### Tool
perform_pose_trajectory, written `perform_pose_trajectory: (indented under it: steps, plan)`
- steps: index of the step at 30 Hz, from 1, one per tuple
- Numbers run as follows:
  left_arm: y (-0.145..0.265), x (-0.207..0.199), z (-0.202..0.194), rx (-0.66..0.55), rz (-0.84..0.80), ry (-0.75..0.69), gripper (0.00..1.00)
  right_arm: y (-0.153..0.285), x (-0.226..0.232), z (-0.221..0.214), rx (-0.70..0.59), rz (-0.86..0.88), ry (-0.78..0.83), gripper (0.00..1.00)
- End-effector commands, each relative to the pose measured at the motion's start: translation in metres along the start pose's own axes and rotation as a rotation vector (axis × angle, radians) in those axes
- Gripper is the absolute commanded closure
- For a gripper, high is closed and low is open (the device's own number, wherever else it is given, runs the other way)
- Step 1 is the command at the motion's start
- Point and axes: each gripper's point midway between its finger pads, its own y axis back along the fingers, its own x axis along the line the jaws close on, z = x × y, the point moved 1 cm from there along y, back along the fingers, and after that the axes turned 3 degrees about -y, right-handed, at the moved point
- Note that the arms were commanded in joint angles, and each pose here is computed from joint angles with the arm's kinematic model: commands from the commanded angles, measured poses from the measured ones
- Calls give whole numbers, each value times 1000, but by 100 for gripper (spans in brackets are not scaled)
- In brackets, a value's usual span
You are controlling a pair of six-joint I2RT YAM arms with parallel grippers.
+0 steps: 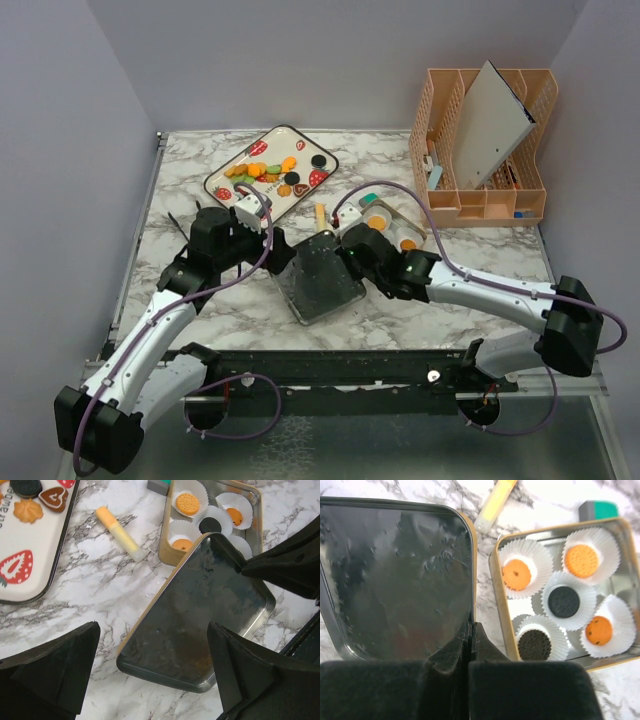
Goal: Pack the cookies
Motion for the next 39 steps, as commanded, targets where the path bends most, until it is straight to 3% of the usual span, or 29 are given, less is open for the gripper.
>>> perform_pose_trajectory:
  steps: [1, 11, 23, 34, 37, 39]
  plan:
    - [-2, -15, 9, -68, -130, -195, 4, 16, -6, 30, -143, 13, 109, 100]
    - [-6, -41, 13, -89, -342, -331, 10, 47, -1, 48, -287, 145, 208, 100]
    - [-7, -80, 4, -25, -644, -240, 34, 67, 5, 61, -389, 222, 268, 100]
    - [4, -94, 10, -31, -722, -224, 89, 67, 3, 64, -409, 210, 276, 100]
    - [6, -90, 15, -48, -680, -254, 100, 69, 1, 65, -411, 198, 255, 92]
    - [7, -86, 20, -64, -629, -284, 100, 72, 1, 67, -418, 200, 232, 83]
